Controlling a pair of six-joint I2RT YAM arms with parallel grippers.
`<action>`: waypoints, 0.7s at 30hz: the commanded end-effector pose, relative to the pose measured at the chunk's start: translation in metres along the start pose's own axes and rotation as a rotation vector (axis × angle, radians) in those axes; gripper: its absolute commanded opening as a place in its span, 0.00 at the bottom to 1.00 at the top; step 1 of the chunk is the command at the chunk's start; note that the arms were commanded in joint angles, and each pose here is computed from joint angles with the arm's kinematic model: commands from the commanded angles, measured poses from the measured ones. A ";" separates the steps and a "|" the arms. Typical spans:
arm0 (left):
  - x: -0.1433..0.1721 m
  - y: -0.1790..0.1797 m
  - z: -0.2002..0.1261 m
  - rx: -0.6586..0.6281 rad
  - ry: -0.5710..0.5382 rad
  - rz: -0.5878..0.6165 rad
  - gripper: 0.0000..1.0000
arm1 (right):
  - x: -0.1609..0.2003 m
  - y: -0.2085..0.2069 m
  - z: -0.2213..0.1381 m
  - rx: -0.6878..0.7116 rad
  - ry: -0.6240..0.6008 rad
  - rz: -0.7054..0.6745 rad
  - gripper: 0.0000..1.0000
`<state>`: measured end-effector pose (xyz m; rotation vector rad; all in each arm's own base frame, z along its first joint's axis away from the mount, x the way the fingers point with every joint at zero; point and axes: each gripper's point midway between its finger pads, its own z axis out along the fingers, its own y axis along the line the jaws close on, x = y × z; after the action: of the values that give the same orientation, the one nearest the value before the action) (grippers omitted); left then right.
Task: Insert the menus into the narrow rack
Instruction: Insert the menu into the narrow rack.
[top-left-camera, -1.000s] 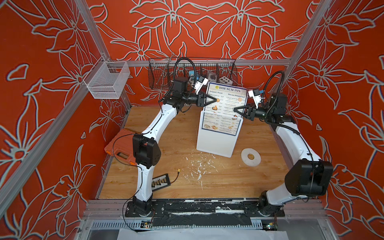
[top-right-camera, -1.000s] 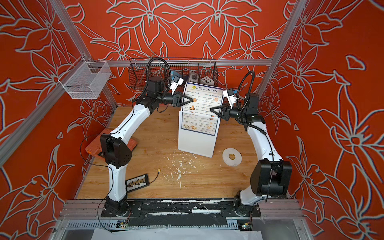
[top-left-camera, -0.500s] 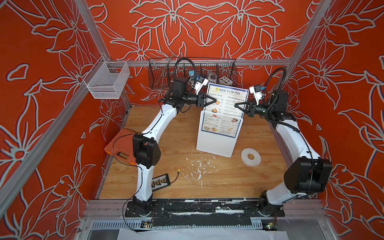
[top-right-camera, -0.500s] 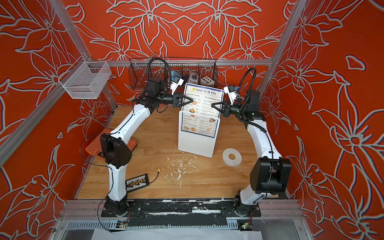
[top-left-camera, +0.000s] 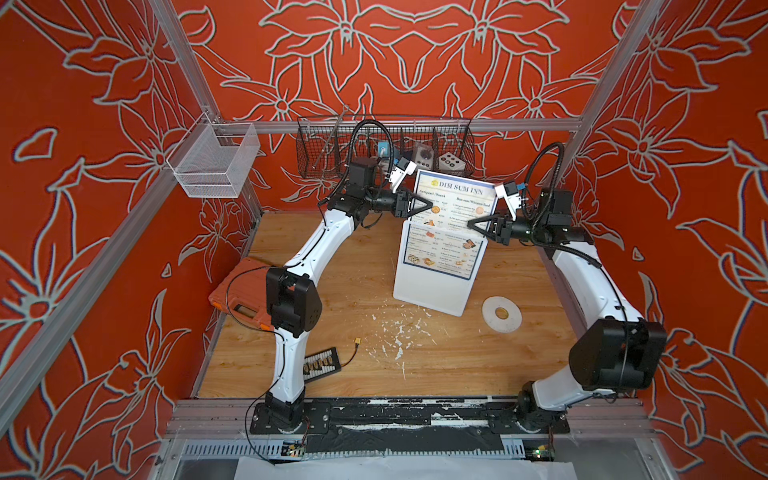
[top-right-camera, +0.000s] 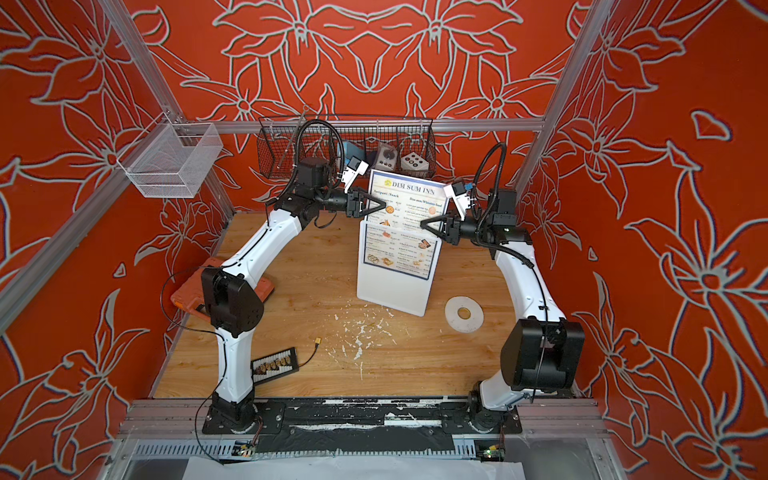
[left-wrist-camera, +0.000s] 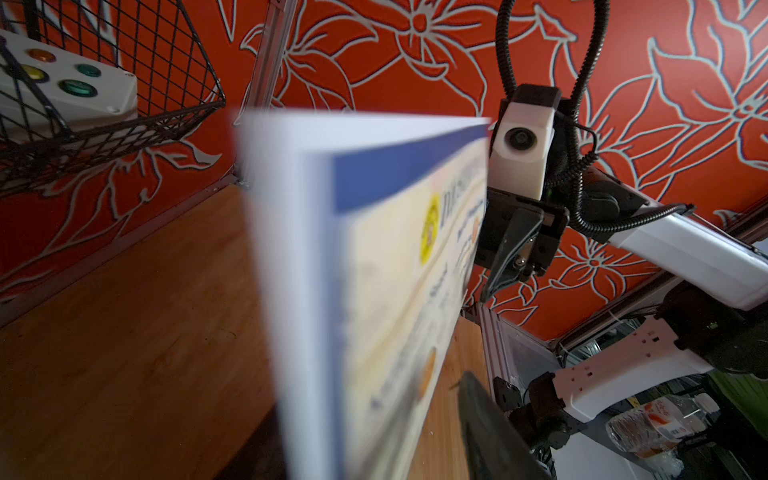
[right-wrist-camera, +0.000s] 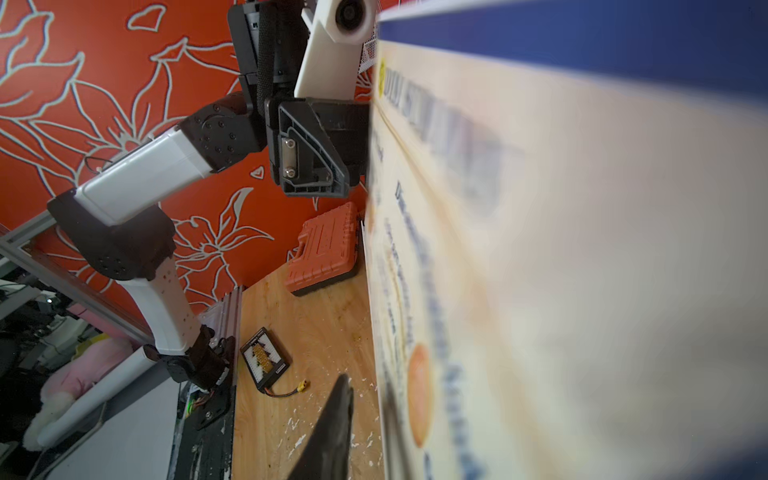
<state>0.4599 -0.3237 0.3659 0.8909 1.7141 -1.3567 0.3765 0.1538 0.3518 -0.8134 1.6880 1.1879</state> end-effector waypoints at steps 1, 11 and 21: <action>-0.011 -0.020 -0.006 0.013 -0.013 0.054 0.54 | -0.039 0.007 -0.002 0.006 -0.070 -0.088 0.24; -0.014 -0.024 -0.007 0.034 -0.018 0.061 0.56 | -0.034 -0.014 0.004 0.035 -0.042 -0.057 0.04; -0.009 -0.033 -0.006 0.052 -0.004 0.070 0.58 | -0.014 -0.006 0.003 0.042 -0.004 -0.062 0.01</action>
<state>0.4551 -0.3258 0.3660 0.9136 1.7026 -1.3631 0.3980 0.1529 0.3605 -0.7899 1.6849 1.1371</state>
